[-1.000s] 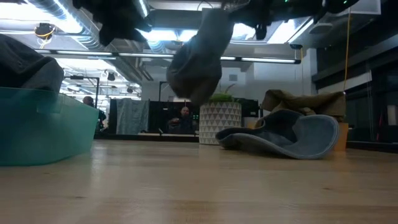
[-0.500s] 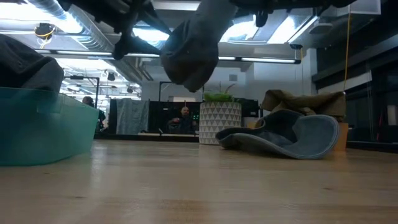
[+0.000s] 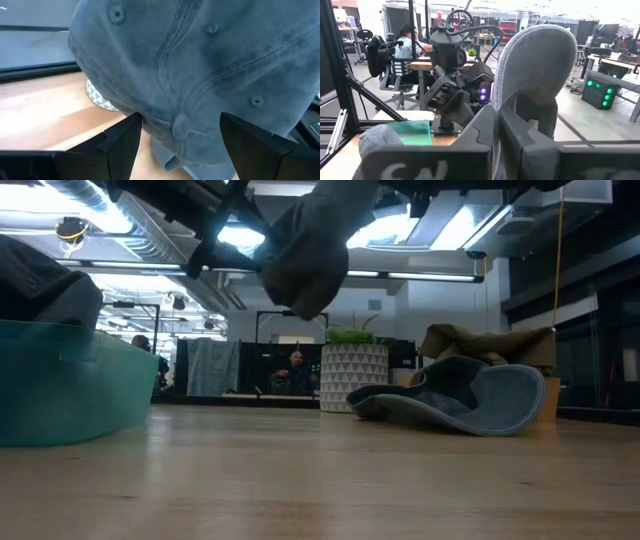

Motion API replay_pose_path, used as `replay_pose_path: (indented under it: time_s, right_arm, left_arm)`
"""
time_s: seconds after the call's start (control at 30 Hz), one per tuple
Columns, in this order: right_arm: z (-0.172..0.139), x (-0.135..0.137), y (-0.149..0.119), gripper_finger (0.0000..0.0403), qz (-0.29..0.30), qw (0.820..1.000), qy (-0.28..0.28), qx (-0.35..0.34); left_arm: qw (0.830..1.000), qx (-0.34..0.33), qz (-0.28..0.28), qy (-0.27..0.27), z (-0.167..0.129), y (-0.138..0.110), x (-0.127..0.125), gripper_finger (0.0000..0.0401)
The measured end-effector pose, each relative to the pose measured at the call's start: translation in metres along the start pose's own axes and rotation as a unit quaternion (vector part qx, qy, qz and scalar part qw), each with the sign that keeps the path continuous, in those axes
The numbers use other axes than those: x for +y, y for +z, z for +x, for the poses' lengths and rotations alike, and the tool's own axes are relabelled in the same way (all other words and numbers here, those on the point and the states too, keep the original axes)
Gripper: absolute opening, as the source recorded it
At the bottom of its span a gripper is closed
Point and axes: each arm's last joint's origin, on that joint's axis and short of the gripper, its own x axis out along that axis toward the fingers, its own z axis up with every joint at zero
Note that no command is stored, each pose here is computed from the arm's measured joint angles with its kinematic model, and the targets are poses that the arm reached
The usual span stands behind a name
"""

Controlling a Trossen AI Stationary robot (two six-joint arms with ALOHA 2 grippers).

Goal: Pick & Place hat
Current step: Put the top blue cap into the green bin

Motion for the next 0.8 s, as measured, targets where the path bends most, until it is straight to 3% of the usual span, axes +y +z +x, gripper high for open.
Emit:
replay_pose_path:
  time_s: [0.3,0.53,0.67,0.8]
  right_arm:
    - [-0.0001,0.0007,0.0053,0.0013,-0.003,0.999,0.016,-0.028]
    - [0.0005,0.0050,0.0076,0.0014,-0.003,0.999,0.024,-0.039]
    - [0.0007,0.0076,0.0097,0.0014,-0.006,0.998,0.028,-0.049]
    - [0.0007,0.0080,0.0101,0.0014,-0.007,0.998,0.029,-0.051]
  left_arm:
    - [1.000,-0.004,0.008,0.001,0.0024,-0.0007,-0.0004,0.0263]
    - [0.999,-0.046,0.022,-0.007,0.0030,0.0052,-0.0048,0.0256]
    - [0.998,-0.062,0.026,-0.020,0.0024,0.0086,-0.0076,0.0223]
    - [0.997,-0.065,0.034,-0.024,0.0022,0.0092,-0.0085,0.0166]
